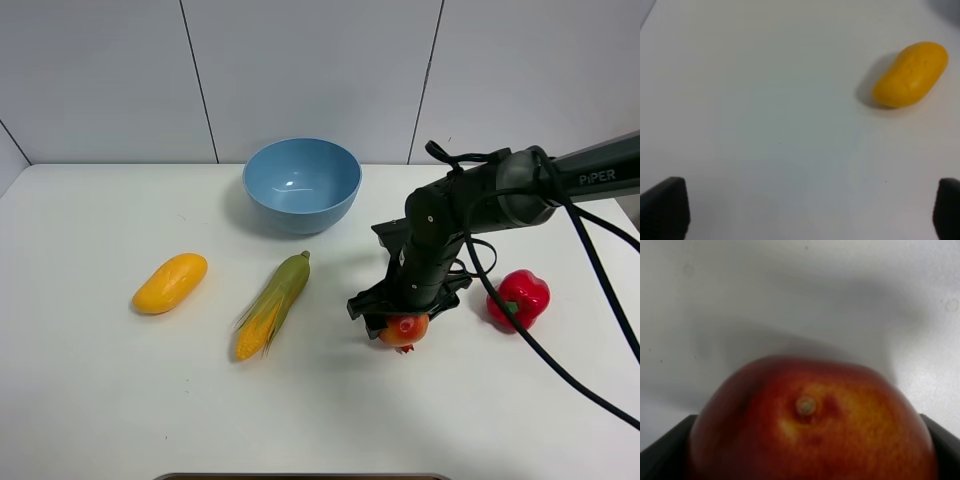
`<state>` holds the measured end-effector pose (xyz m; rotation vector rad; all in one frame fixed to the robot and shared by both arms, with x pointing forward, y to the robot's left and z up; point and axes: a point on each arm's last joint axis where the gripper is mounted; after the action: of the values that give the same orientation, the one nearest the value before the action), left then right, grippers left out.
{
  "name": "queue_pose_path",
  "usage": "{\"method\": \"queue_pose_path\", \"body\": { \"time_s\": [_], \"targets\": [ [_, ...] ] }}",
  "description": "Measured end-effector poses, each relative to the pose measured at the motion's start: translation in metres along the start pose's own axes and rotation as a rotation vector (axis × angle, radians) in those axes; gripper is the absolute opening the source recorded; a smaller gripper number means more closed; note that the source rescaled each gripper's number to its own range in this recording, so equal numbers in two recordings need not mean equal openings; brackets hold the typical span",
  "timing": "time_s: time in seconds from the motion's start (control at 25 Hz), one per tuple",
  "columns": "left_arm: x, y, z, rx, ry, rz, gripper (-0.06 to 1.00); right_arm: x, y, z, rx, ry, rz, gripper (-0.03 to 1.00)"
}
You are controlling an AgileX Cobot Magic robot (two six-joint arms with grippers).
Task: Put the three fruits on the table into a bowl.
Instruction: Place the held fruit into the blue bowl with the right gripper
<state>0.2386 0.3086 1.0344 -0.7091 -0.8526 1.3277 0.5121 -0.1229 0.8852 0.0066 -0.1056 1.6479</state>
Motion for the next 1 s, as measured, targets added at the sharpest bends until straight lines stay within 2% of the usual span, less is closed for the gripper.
{"method": "queue_pose_path", "body": {
  "time_s": [0.4, 1.0],
  "targets": [
    [0.000, 0.000, 0.000, 0.000, 0.000, 0.000, 1.00, 0.001, -0.001, 0.047, -0.119, -0.051, 0.012, 0.33],
    [0.000, 0.000, 0.000, 0.000, 0.000, 0.000, 1.00, -0.006, 0.016, 0.153, -0.443, -0.193, 0.035, 0.33]
  ]
}}
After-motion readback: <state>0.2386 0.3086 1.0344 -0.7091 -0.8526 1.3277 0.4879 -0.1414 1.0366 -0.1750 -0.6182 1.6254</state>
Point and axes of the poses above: a point on each arm's last joint axis where the gripper is mounted, z pointing back along that axis away from the gripper, x along the wrist's bending axis when the last joint is at zero, y = z × x, and after that the axes turned 10 degrees about -z, right-handed
